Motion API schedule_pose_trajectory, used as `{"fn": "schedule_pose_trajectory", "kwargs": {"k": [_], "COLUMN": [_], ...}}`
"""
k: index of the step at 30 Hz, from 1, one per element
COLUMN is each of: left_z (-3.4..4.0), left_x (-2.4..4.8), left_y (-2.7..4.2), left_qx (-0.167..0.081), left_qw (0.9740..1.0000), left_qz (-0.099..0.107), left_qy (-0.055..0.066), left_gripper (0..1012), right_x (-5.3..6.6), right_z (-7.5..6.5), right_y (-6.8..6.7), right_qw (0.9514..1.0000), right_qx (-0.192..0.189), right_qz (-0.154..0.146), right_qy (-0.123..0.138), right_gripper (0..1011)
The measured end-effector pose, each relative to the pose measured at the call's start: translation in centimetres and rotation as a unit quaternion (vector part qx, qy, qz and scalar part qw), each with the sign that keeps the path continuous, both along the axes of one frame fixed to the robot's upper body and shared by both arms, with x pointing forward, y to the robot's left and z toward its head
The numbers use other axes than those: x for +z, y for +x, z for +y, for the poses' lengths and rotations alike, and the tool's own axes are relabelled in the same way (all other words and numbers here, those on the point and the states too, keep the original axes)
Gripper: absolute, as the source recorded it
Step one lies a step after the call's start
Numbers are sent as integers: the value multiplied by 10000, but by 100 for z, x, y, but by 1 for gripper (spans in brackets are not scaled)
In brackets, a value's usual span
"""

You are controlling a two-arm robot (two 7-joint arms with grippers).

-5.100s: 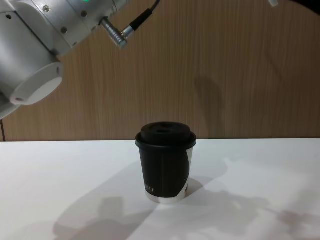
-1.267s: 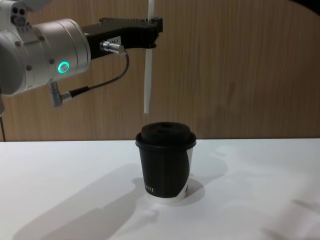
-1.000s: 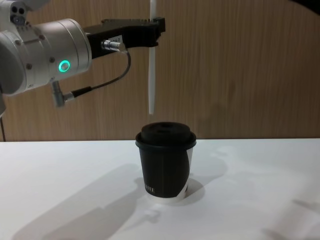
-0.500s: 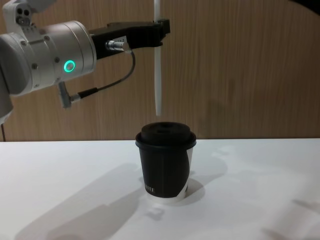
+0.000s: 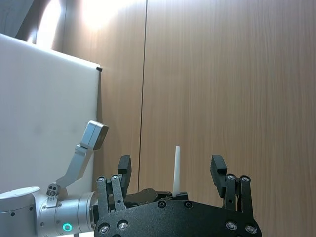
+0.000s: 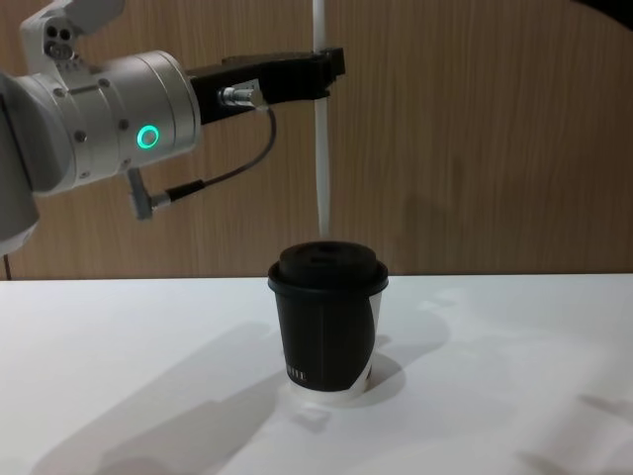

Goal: Pick up the straw with one hand, pass it to the other hand, and insert it into the cup.

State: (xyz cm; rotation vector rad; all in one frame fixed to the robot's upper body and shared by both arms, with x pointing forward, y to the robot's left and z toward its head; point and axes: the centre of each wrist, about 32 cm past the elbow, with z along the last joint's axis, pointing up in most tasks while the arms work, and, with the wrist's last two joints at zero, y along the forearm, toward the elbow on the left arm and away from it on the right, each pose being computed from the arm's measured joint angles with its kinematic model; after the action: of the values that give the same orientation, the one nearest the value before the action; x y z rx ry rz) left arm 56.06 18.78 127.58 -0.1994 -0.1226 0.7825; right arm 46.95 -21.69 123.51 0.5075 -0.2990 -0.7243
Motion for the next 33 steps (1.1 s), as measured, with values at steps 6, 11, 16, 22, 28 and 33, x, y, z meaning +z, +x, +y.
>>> {"fn": "schedule_pose_trajectory", "kwargs": {"k": [6,11,16,22,28,33], "left_z": [-4,2,15,30,37,43], "left_x": [-6,-8,-6,-8,-6,-3], "left_y": [18,27,30,30,29,30], "left_qx": [-50,-64,-69,-76,-100,-122], "left_qw": [10000,9999,9999,9998,9998,9997], "left_qz": [62,97,124,151,170,183], "left_qy": [-32,-47,-57,-65,-68,-68], "left_gripper": [4,4,4,4,4,4], "right_x": [0,0,0,0,0,0], "right_z": [0,0,0,0,0,0], "right_y": [0,0,0,0,0,0], "right_qw": [10000,10000,10000,10000,10000,10000], "right_qx": [0,0,0,0,0,0], "right_qz": [0,0,0,0,0,0], "right_qy": [0,0,0,0,0,0], "right_gripper": [1001,1001,1001,1001,1001,1001]}}
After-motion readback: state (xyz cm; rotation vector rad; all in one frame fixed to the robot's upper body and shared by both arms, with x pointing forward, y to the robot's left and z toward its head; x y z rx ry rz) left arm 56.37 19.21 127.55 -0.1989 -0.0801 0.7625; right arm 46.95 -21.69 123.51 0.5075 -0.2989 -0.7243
